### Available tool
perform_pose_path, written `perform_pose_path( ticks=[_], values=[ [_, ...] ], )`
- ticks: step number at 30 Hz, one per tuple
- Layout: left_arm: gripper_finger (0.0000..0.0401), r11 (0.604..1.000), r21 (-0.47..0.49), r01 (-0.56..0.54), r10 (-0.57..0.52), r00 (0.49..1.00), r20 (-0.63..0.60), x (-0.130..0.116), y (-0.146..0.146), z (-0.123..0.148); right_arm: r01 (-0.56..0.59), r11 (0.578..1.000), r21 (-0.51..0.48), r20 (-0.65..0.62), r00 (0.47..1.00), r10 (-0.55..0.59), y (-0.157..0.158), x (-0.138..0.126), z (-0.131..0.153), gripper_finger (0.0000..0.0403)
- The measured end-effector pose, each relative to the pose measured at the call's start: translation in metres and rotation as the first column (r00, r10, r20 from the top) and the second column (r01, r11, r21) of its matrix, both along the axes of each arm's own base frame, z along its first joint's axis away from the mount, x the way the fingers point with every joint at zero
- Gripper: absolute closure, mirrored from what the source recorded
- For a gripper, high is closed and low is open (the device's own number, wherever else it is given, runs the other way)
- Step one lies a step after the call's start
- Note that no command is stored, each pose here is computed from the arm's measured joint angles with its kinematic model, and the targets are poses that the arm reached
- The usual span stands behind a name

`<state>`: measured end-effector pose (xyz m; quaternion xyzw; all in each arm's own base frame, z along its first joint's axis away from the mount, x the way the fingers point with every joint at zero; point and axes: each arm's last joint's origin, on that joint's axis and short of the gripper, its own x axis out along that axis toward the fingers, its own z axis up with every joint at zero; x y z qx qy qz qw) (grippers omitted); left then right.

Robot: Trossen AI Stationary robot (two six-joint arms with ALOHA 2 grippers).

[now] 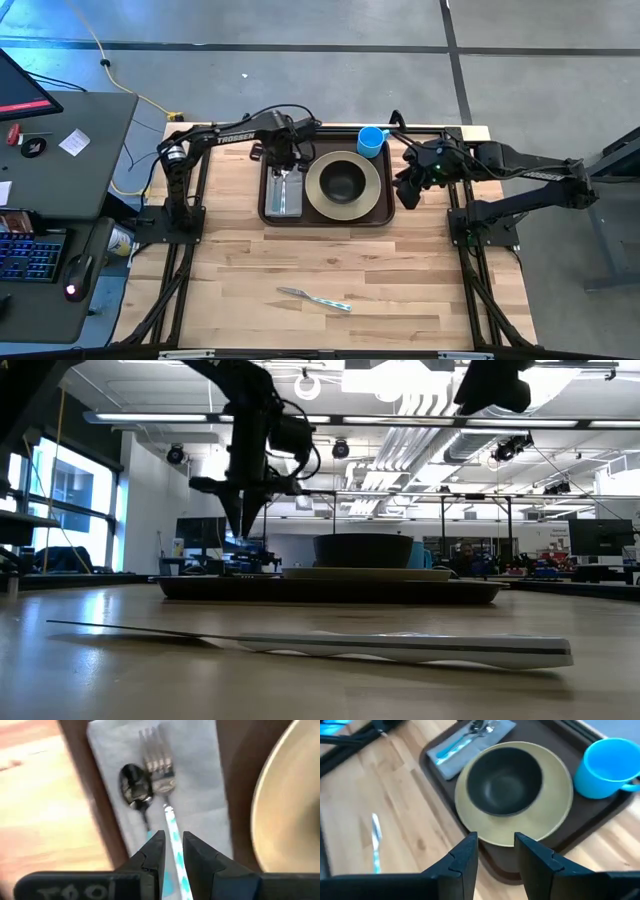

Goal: Set up tray
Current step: Put the blue knife on the gray napkin to the right of the blue fork

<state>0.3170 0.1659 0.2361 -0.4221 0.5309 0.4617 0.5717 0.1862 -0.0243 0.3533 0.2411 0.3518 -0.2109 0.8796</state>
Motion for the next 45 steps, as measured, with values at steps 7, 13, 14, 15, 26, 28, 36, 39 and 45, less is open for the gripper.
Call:
perform_pose_path(
  ticks=[7, 13, 14, 15, 26, 28, 36, 39, 45],
  values=[
    [0.0300, 0.985, 0.133, 0.105, -0.111, 0.993, 0.036, -0.005, -0.040, 0.051, -0.124, 0.987, 0.097, 0.071, 0.991, 0.117, 0.006, 0.005, 0.004, 0.0284],
    [0.0300, 0.944, 0.279, 0.177, -0.232, 0.956, 0.179, -0.021, -0.093, 0.101, -0.195, 0.977, 0.080, 0.079, 0.979, 0.189, 0.023, 0.002, 0.006, 0.0284],
    [0.0300, 0.936, 0.294, 0.193, -0.259, 0.944, 0.206, -0.024, -0.102, 0.109, -0.203, 0.977, 0.072, 0.080, 0.977, 0.197, 0.025, 0.002, 0.006, 0.0284],
    [0.0300, 0.928, 0.310, 0.208, -0.287, 0.929, 0.234, -0.027, -0.111, 0.115, -0.214, 0.975, 0.066, 0.080, 0.975, 0.208, 0.028, 0.002, 0.006, 0.0284],
    [0.0300, 0.789, 0.569, 0.230, -0.511, 0.760, 0.401, -0.070, -0.173, 0.173, -0.244, 0.965, 0.101, 0.208, 0.953, 0.219, 0.056, 0.025, 0.009, 0.0284],
    [0.0300, 0.776, 0.584, 0.238, -0.534, 0.741, 0.408, -0.079, -0.174, 0.174, -0.245, 0.966, 0.085, 0.232, 0.947, 0.220, 0.062, 0.037, 0.007, 0.0284],
    [0.0300, 0.763, 0.589, 0.265, -0.602, 0.623, 0.499, -0.127, -0.176, 0.164, -0.271, 0.960, 0.063, 0.246, 0.937, 0.249, 0.080, 0.105, -0.002, 0.0284],
    [0.0300, 0.758, 0.606, 0.240, -0.629, 0.514, 0.584, -0.145, -0.182, 0.164, -0.295, 0.955, 0.027, 0.217, 0.934, 0.283, 0.088, 0.134, 0.004, 0.0284],
    [0.0300, 0.748, 0.620, 0.237, -0.657, 0.394, 0.643, -0.177, -0.191, 0.163, -0.291, 0.955, 0.053, 0.114, 0.952, 0.284, 0.098, 0.179, 0.006, 0.0284]
  ],
)
